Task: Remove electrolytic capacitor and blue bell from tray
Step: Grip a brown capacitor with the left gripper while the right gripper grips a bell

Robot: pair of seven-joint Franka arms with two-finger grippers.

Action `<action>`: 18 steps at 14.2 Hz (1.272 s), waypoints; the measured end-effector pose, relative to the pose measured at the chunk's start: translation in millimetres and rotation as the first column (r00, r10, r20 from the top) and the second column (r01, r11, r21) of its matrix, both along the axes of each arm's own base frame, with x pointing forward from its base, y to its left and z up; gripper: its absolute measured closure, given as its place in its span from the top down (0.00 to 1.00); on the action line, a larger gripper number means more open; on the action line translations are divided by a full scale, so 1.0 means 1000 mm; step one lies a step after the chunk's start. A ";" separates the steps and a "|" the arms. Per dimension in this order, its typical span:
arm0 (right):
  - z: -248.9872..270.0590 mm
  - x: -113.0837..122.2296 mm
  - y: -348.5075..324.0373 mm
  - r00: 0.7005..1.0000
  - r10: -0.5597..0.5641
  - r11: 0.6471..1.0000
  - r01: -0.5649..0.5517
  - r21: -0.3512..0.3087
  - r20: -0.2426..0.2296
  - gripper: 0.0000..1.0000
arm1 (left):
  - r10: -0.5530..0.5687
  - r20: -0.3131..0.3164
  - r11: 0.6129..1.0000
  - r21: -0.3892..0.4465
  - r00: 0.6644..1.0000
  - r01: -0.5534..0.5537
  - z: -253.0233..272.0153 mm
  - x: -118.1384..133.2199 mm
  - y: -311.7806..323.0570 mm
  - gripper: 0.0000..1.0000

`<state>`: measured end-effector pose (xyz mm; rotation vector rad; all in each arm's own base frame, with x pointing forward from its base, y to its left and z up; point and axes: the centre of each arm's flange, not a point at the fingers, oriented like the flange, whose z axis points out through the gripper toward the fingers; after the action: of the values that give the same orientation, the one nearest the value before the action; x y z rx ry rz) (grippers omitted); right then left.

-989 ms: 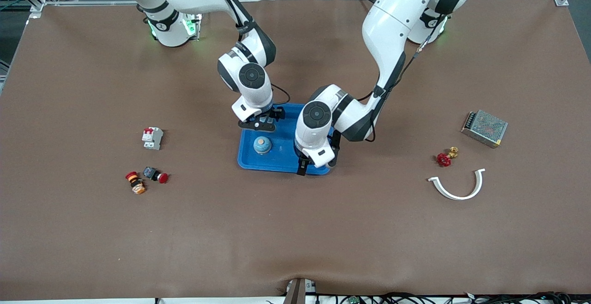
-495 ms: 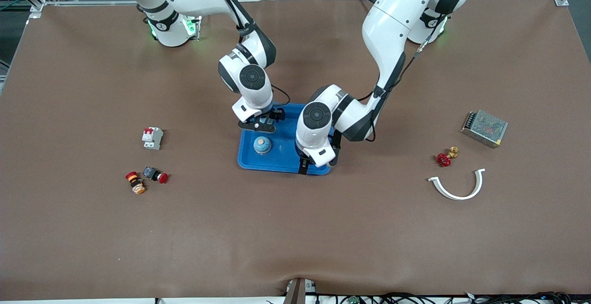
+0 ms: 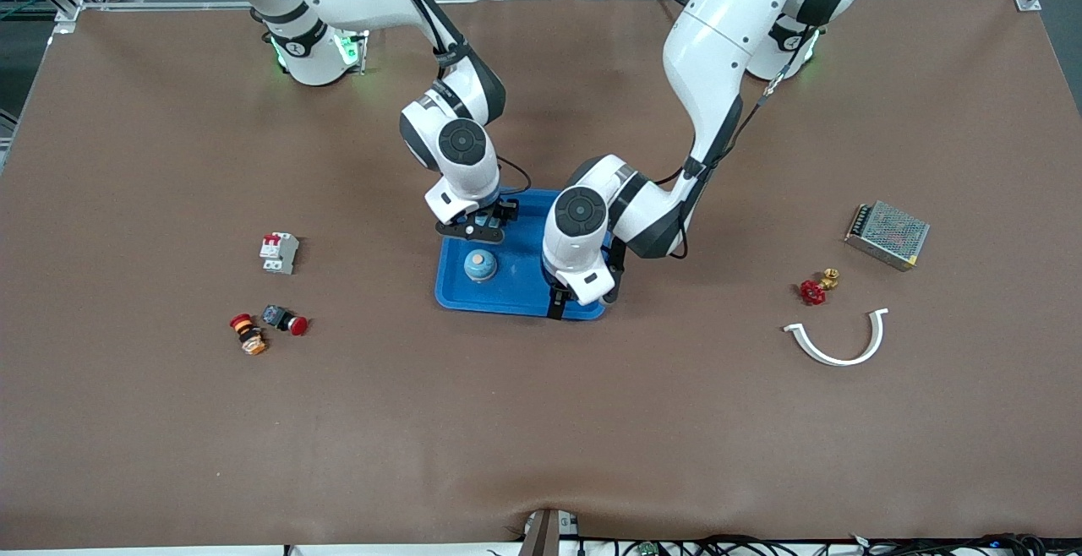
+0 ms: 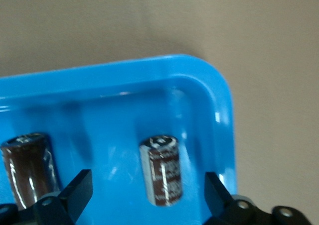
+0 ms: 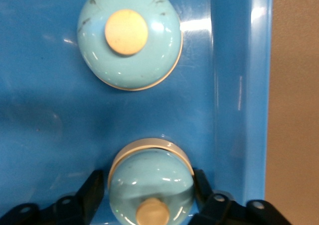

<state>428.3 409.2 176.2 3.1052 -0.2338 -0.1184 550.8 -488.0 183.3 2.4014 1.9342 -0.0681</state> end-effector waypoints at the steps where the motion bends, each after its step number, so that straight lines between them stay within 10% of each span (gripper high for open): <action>1: 0.002 0.001 0.001 1.000 0.000 1.000 0.000 0.004 0.004 0.67 | 0.000 -0.009 1.000 0.008 1.000 0.000 -0.005 -0.003 0.002 1.00; 13: 0.051 0.009 0.002 0.999 0.045 0.999 -0.045 -0.014 -0.026 0.67 | -0.001 -0.013 1.000 0.014 1.000 0.001 -0.005 -0.006 0.005 0.99; 18: 0.127 0.044 -0.051 0.983 0.177 0.984 -0.177 0.007 -0.041 0.67 | -0.016 -0.011 1.000 0.012 1.000 0.016 -0.002 -0.013 -0.004 0.55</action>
<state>471.8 357.9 303.0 3.1039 0.0434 -0.1785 538.3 -491.8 180.9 2.4292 1.9255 -0.0706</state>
